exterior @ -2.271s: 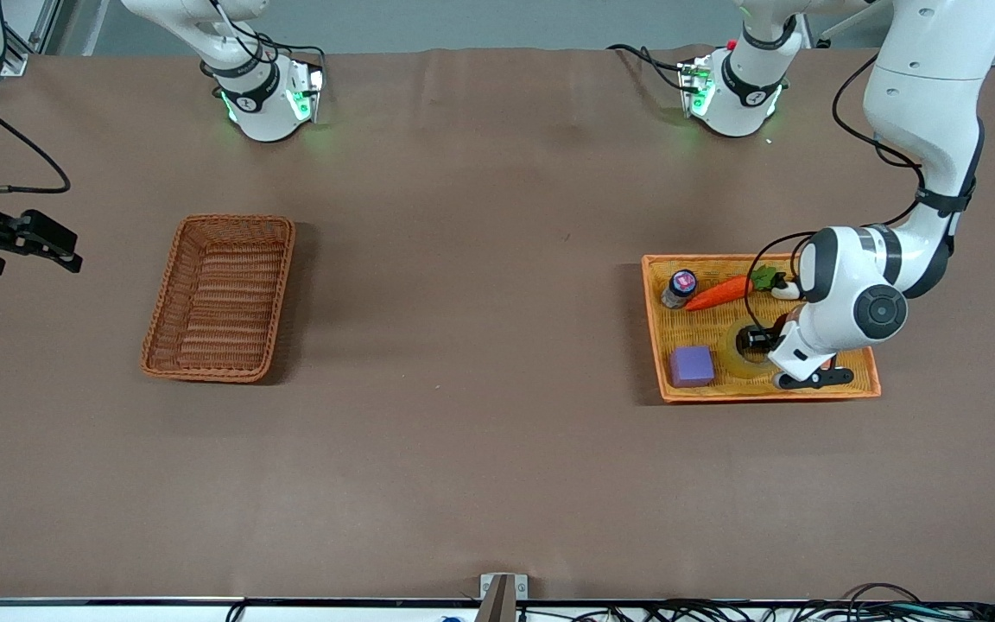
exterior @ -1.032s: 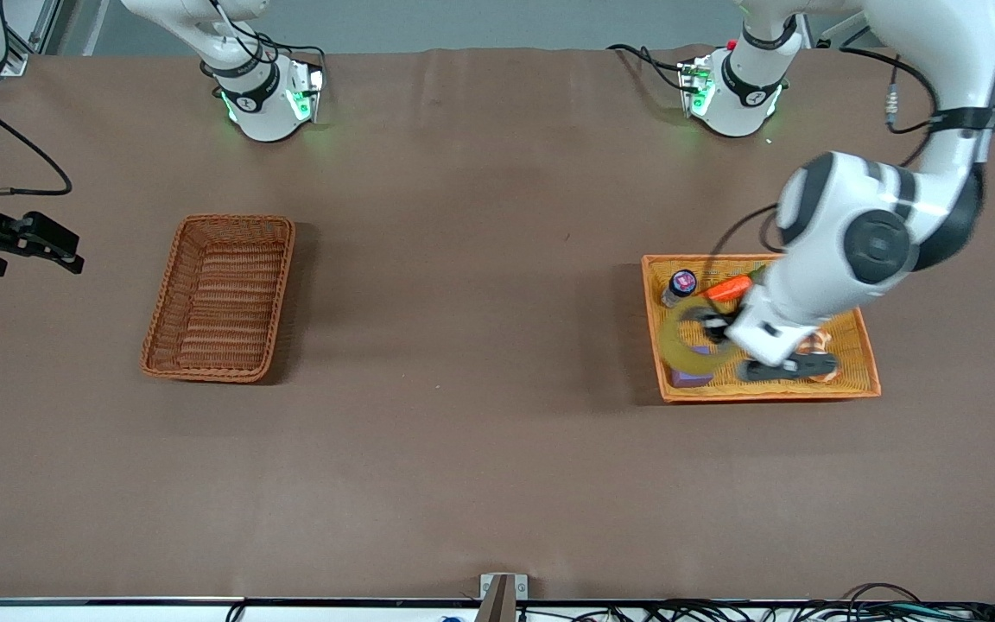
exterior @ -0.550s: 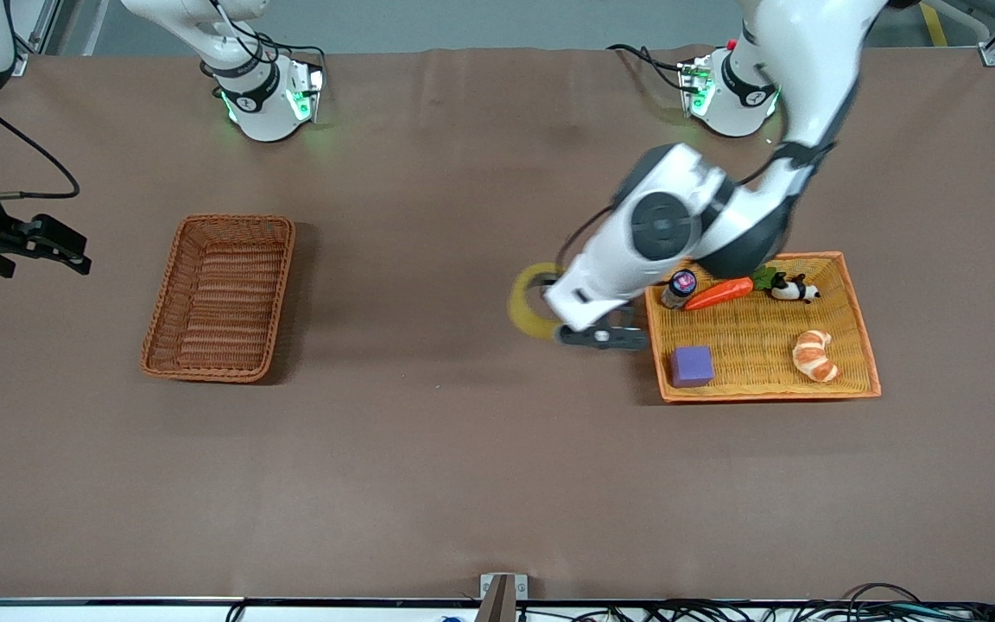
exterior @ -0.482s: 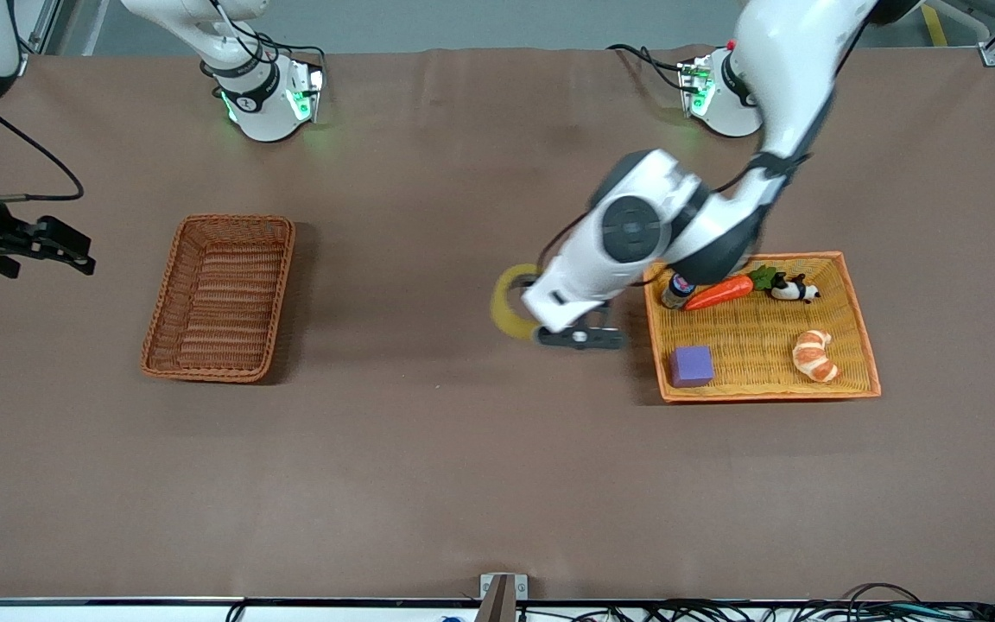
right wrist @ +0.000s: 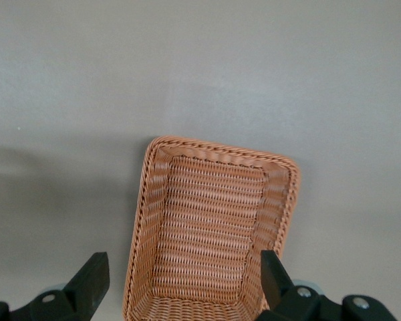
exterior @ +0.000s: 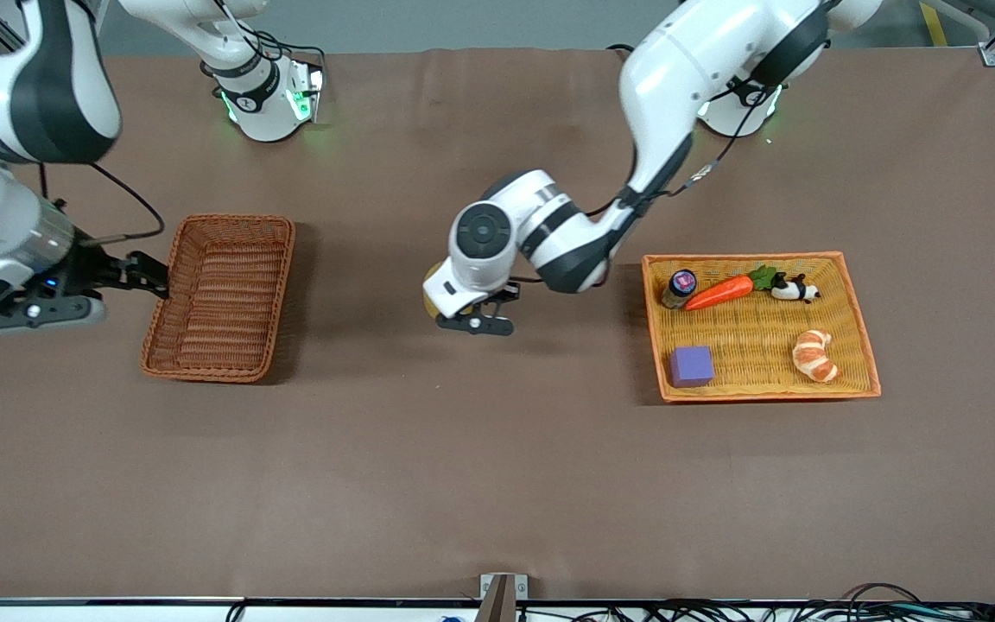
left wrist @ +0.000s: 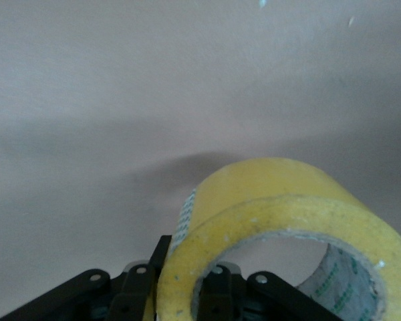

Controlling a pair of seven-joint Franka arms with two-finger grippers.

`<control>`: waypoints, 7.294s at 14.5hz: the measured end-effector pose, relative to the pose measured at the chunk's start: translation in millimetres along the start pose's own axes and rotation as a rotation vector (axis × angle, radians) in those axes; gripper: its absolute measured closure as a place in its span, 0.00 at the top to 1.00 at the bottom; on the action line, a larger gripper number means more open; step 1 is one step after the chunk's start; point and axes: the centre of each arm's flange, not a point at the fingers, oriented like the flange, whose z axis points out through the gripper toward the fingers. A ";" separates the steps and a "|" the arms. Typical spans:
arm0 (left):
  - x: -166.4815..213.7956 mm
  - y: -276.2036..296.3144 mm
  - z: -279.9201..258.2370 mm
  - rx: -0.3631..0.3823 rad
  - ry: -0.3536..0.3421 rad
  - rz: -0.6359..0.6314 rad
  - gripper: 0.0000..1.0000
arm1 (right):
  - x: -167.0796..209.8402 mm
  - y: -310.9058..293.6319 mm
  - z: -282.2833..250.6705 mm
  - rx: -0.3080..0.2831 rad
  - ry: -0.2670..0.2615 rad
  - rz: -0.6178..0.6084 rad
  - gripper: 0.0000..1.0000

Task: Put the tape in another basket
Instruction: 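Lift the tape with the left gripper while the right gripper reaches over, then grasp the tape with the right gripper while the left gripper holds it, then carry the tape into the basket with the right gripper while left withdraws, then release the tape in the basket and raise the right gripper away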

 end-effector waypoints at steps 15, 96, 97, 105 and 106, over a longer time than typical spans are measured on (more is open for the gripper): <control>33.9 -48.7 -100.9 -0.088 -0.061 -0.136 1.00 | 17.6 -203.8 159.5 0.104 -0.139 0.034 1.00; -53.2 -488.1 -359.3 0.079 0.135 -0.101 1.00 | -28.0 45.8 -139.0 0.019 -0.045 0.230 1.00; -52.9 -488.0 -358.9 0.079 0.135 -0.100 1.00 | -28.2 46.6 -139.0 0.019 -0.044 0.221 1.00; -51.6 -488.4 -354.9 0.079 0.127 -0.101 1.00 | -28.8 42.4 -142.6 0.019 -0.034 0.186 1.00; -51.3 -488.4 -354.4 0.079 0.126 -0.101 1.00 | -28.5 42.2 -144.3 0.019 -0.029 0.184 1.00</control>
